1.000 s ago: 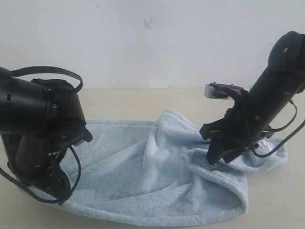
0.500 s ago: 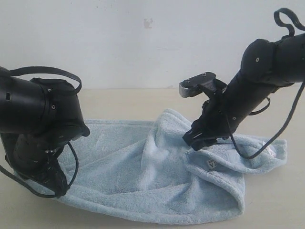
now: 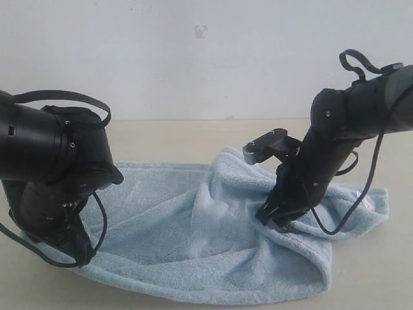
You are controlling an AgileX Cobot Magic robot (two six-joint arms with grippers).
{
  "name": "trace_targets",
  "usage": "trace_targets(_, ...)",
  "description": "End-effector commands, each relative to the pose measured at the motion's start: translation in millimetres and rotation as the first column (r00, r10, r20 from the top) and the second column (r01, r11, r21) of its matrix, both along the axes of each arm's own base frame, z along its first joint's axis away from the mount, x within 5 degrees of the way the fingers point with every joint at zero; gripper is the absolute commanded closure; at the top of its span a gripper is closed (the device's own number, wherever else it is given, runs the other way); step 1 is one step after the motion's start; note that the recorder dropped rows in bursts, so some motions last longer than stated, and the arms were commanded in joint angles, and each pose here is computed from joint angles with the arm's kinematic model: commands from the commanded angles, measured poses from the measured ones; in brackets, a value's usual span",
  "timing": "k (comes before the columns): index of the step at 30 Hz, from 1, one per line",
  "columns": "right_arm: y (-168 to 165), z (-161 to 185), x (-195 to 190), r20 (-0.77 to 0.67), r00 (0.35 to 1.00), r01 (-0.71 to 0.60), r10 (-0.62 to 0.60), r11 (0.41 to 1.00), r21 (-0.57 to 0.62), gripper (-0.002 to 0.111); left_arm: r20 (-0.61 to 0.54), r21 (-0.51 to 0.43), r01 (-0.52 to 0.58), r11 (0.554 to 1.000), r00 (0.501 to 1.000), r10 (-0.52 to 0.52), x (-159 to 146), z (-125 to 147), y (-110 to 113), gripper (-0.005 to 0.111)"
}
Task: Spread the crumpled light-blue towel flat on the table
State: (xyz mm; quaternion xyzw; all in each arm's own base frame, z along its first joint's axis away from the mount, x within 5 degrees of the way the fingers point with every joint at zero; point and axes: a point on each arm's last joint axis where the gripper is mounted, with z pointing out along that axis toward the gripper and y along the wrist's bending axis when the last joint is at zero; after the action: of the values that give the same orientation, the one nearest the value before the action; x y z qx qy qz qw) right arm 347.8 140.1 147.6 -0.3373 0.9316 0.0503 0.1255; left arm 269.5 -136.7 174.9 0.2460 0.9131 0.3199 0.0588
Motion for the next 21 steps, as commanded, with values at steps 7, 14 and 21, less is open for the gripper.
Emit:
trace_targets(7,-44,27,-27,-0.144,0.961,0.154,-0.237,0.888,-0.434,0.108,-0.003,-0.008,0.012,1.0,1.0,-0.012,0,1,1,0.103)
trace_targets(14,-58,11,-51,-0.256,0.927,0.097,-0.275,0.833,-0.545,0.108,-0.076,-0.037,-0.017,0.999,0.997,0.014,-9,-6,1,0.103)
trace_targets(21,-91,-11,-74,-0.074,0.927,0.19,-0.366,0.632,-0.751,0.108,-0.157,-0.041,0.026,0.999,0.987,-0.032,-30,-33,13,0.103)
